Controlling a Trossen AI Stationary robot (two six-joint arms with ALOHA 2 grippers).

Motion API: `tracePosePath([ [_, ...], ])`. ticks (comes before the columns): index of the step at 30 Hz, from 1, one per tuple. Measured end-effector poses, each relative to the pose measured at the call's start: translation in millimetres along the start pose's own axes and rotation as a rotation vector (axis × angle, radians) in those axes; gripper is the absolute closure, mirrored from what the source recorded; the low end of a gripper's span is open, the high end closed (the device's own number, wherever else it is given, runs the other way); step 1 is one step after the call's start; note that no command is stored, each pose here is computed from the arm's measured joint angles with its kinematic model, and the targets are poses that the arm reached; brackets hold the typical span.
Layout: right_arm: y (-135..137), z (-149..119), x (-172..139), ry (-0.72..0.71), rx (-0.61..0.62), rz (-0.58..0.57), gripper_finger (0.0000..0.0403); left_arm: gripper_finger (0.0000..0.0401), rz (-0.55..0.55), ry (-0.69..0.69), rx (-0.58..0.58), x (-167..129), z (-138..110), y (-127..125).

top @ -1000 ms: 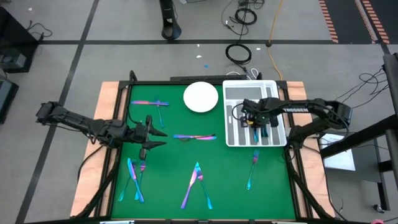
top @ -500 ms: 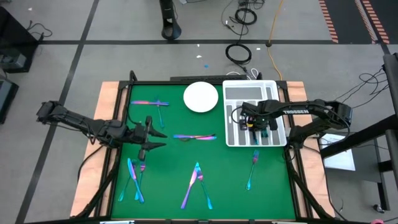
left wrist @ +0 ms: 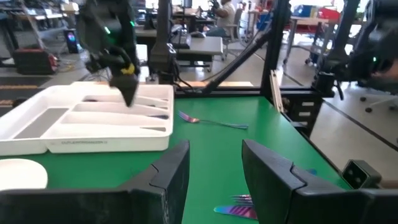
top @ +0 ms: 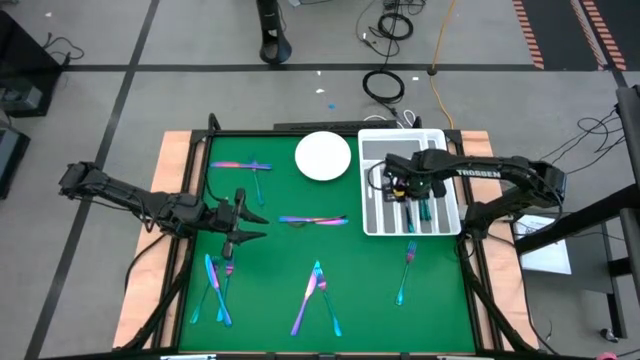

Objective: Sort silverware
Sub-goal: Put the iridescent knife into the white silverware tray

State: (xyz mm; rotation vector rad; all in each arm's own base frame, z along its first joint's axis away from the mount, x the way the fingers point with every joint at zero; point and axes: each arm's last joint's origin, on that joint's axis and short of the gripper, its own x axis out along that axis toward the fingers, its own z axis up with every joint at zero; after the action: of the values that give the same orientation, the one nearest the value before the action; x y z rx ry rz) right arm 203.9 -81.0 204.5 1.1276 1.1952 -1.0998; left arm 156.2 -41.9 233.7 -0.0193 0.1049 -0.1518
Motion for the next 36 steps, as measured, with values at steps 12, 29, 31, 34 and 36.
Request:
tracePosePath([
  [12,69,-20,-68,-0.294,-0.269,0.396,0.0254,0.0253,-0.002,0.101,0.036,7,-12,-1],
  [29,152,-66,-24,-0.726,-0.910,0.480,0.0254,0.0254,0.330,0.440,-0.112,37,-62,38],
  [31,157,-56,-11,-0.721,-0.975,0.446,0.0254,0.0254,0.355,0.463,-0.132,39,-66,47],
  [34,165,-39,6,-0.703,-1.054,0.474,0.0254,0.0254,0.402,0.487,-0.167,40,-71,61],
  [36,171,-26,16,-0.703,-1.082,0.494,0.0254,0.0254,0.408,0.499,-0.193,40,-74,69],
])
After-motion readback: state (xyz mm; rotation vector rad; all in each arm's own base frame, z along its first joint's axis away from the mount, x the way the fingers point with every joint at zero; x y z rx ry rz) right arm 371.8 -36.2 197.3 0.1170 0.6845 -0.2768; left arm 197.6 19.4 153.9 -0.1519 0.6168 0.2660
